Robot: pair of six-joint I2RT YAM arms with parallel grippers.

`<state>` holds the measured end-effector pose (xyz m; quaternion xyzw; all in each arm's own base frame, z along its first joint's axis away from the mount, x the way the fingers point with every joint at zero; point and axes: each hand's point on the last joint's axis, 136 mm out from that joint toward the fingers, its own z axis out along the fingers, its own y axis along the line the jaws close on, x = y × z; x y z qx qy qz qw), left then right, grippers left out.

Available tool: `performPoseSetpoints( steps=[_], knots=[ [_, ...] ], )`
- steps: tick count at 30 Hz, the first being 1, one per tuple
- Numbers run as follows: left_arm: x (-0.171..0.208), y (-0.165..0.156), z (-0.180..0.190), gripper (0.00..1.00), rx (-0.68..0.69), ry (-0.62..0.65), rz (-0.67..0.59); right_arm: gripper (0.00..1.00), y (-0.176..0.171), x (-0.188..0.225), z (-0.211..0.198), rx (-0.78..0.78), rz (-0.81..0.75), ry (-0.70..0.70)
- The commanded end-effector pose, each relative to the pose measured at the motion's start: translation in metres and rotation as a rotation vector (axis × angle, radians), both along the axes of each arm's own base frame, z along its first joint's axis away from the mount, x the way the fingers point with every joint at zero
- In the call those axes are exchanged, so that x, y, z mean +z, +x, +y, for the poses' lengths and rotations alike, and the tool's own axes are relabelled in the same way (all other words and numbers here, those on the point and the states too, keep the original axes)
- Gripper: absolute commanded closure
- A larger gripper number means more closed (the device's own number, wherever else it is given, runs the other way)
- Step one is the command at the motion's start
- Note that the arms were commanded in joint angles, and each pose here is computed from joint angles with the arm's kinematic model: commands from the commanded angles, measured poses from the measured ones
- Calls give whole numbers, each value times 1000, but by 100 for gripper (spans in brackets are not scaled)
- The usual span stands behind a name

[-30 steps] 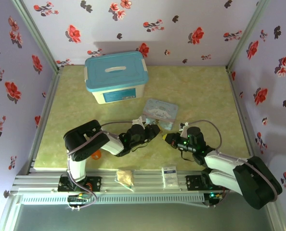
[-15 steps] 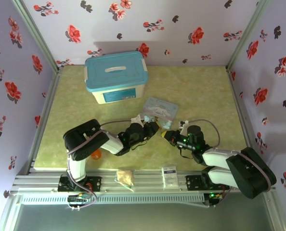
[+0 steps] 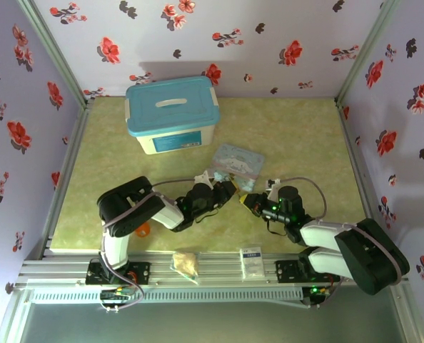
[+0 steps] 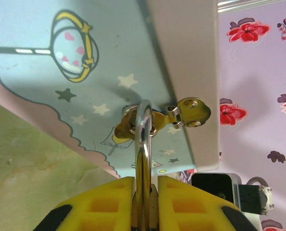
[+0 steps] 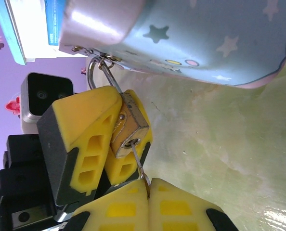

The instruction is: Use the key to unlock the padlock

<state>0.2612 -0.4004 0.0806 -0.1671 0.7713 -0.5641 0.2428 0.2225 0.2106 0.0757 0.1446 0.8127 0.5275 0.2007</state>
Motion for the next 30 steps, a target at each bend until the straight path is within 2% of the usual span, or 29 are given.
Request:
performPoseSetpoints(
  steps=[1,8,20,25,30],
  knots=[
    [14,-8,-16,100,-59,-68,-20,100,8,13,-1,-14,-63,22],
    [24,-9,-17,100,-67,-86,-33,100,15,14,0,-19,-52,49],
    [35,-12,-22,100,-85,-121,-48,100,30,38,10,-28,-68,205],
    [37,-15,-23,100,-99,-125,-51,100,32,22,3,-42,-41,161],
    [41,-18,-25,100,-114,-134,-59,100,36,32,8,-21,-54,191]
  ],
)
